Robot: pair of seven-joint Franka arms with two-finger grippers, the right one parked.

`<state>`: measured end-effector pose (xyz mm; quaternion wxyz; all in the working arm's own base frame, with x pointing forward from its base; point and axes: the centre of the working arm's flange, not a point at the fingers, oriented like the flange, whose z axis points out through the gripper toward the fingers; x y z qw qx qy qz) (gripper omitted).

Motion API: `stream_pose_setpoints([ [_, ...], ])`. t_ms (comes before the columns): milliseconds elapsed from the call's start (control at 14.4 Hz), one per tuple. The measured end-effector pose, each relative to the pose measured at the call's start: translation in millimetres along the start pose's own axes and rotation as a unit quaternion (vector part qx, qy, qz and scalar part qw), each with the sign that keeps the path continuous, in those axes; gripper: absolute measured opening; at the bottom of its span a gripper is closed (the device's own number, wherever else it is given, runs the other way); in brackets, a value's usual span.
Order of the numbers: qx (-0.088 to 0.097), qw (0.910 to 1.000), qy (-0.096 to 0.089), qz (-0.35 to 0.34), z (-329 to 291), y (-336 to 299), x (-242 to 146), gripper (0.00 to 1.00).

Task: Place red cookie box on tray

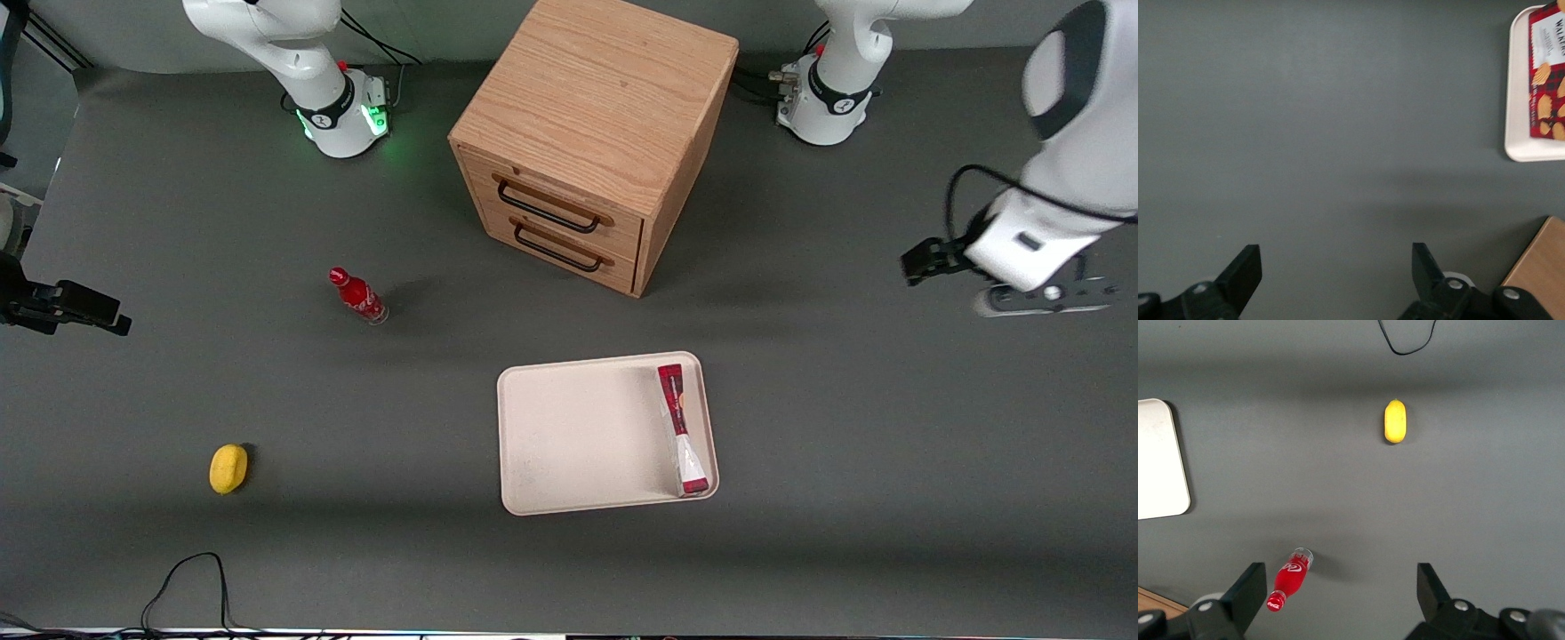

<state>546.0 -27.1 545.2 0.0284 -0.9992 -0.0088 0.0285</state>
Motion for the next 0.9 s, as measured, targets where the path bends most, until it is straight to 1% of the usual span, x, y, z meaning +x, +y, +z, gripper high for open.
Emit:
stream_pose_setpoints([
  [69, -0.002, 1.0, -0.001, 0.005, -6, -17, -1, 1.0],
  [208, -0.003, 1.0, -0.001, 0.003, -15, -28, -2, 1.0],
  [486, -0.003, 0.9999, 0.002, -0.013, -30, -27, -4, 1.0],
  [625, -0.003, 0.9998, -0.007, -0.016, -36, -25, -7, 1.0],
  [903, -0.004, 0.9998, -0.005, -0.021, -46, -27, -8, 1.0],
])
